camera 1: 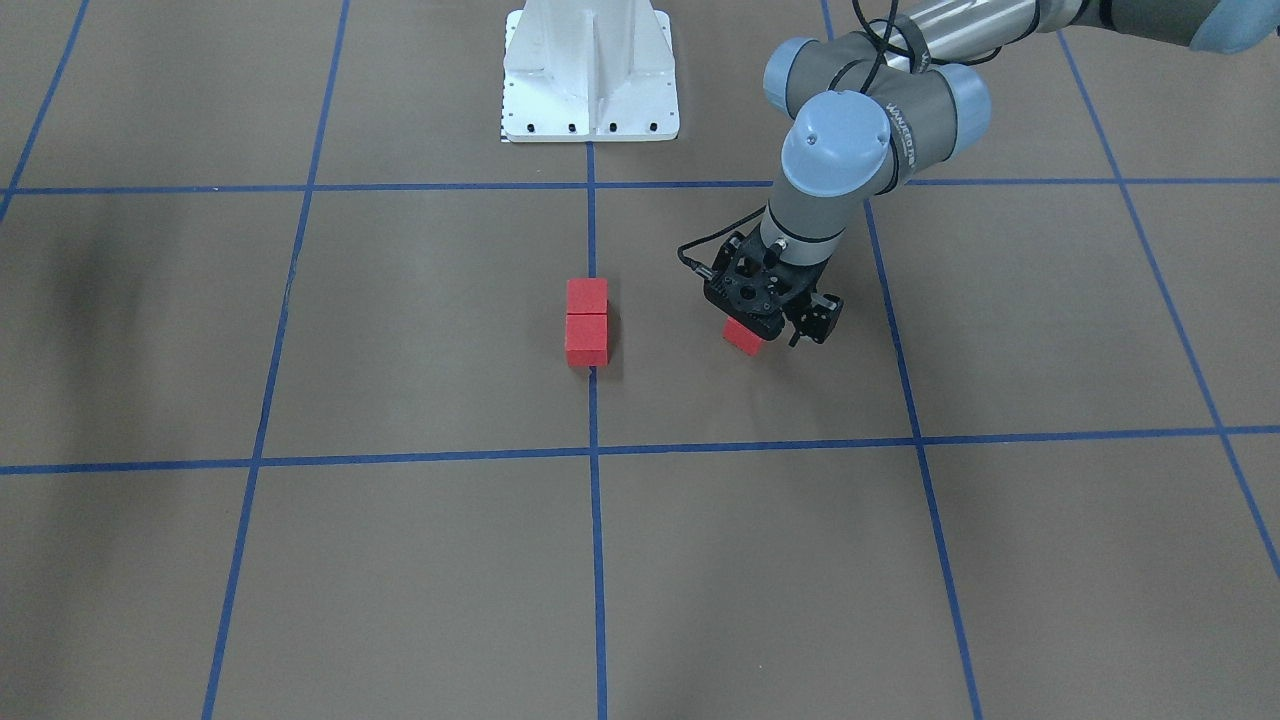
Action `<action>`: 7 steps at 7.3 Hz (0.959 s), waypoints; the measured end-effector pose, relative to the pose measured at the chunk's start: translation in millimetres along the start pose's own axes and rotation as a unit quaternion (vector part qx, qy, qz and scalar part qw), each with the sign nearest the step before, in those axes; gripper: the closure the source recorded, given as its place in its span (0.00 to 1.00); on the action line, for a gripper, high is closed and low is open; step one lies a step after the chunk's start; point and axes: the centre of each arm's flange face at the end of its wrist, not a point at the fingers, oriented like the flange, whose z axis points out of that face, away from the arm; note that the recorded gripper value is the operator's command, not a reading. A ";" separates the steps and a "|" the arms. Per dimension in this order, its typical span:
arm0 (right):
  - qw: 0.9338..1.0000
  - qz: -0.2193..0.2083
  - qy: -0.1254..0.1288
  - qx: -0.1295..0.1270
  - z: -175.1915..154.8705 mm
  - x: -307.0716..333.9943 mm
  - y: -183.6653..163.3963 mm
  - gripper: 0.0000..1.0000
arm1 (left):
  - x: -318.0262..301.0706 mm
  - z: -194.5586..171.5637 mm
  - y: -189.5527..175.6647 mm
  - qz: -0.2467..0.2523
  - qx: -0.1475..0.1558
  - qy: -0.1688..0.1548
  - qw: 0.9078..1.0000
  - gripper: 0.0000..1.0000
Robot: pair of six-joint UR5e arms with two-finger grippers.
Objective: Form red blocks into L shape at center
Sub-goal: 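Move the left gripper to the remaining red cube and grasp it, then carry the red cube with the left gripper toward the two-cube row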
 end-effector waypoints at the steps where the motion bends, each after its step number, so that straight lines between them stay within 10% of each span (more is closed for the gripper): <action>1: 1.000 0.000 0.000 0.000 0.2 0.1 0.0 0.00 | -0.7 7.2 0.3 -0.008 -0.005 -0.001 1.000 0.01; 7: 1.000 0.000 0.001 0.000 -0.2 -0.1 -0.9 0.00 | 4.6 20.0 3.9 -0.013 -0.015 0.002 1.000 0.01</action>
